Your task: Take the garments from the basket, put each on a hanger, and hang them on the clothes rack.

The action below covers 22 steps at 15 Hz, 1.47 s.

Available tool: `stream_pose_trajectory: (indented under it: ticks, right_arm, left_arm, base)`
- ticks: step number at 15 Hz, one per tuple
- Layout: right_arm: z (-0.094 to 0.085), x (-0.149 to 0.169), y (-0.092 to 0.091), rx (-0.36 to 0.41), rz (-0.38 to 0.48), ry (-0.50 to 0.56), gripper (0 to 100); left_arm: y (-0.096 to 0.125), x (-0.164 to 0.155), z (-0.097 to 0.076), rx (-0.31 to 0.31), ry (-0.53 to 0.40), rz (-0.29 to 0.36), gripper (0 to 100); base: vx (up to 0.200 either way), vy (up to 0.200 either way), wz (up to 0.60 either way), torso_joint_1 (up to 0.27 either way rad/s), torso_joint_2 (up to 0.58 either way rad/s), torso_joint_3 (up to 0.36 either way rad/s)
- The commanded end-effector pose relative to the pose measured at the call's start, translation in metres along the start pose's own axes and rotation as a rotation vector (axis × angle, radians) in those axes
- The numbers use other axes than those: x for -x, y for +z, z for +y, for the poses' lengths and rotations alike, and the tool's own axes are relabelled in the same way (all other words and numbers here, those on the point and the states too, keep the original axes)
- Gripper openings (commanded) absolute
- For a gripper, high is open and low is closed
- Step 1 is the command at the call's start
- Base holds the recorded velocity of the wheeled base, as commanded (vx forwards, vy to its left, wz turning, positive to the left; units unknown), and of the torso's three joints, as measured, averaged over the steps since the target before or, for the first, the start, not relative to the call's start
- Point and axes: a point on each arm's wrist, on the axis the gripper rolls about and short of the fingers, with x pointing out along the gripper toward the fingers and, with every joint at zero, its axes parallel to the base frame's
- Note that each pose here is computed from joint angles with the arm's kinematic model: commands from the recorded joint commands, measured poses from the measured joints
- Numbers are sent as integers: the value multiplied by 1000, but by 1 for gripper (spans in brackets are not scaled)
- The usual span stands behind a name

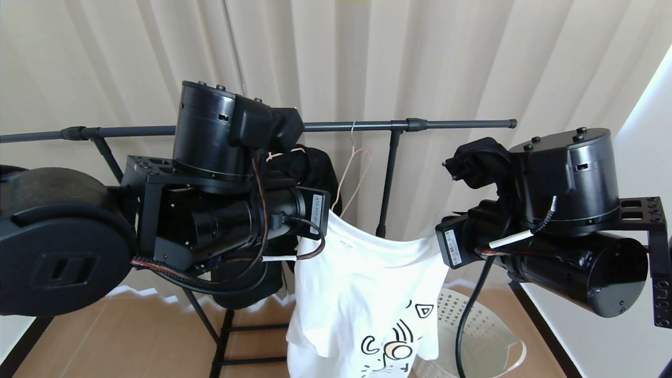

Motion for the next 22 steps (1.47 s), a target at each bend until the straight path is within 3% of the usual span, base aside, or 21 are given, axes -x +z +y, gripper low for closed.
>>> stream_pose_trajectory:
  ticks: [1, 5, 6, 8, 12, 13, 16, 18, 20, 22]
  right_arm:
    - [1, 0, -1, 4, 3, 1, 0]
    - [1, 0, -4, 10, 13, -3, 0]
    - [1, 1, -5, 13, 14, -2, 100]
    - [0, 9, -14, 69, 31, 12, 100]
    - [-2, 14, -37, 225, 79, 34, 100]
    - [-2, 14, -37, 226, 79, 36, 100]
    - [11, 24, -46, 268, 85, 215, 100]
    - [19, 26, -46, 261, 71, 292, 100]
    - [31, 25, -40, 193, -10, 363, 100]
    - [47, 20, -29, 38, -98, 400, 100]
  left_arm:
    - [6, -2, 2, 8, 6, -17, 0]
    - [13, -7, 1, 12, 19, -37, 0]
    - [13, -8, 0, 12, 24, -36, 0]
    - [15, -17, 0, 14, 93, -50, 0]
    - [28, -19, -3, 27, 108, -91, 0]
    - [28, -20, -3, 27, 108, -91, 0]
    - [33, -21, -3, 31, 145, -113, 0]
    - [32, -21, -4, 29, 145, -107, 0]
    - [30, -21, -5, 25, 144, -103, 0]
    - [28, -21, -5, 22, 145, -96, 0]
  base:
    - [0, 0, 0, 0, 0, 0]
    - [0, 0, 0, 0, 0, 0]
    - [0, 0, 0, 0, 0, 0]
    - [0, 0, 0, 0, 0, 0]
    - [0, 0, 0, 0, 0, 0]
    - [0, 0, 0, 0, 0, 0]
    - [0, 0, 0, 0, 0, 0]
    - [0, 0, 0, 0, 0, 0]
    - [0, 0, 0, 0, 0, 0]
    - [0, 0, 0, 0, 0, 0]
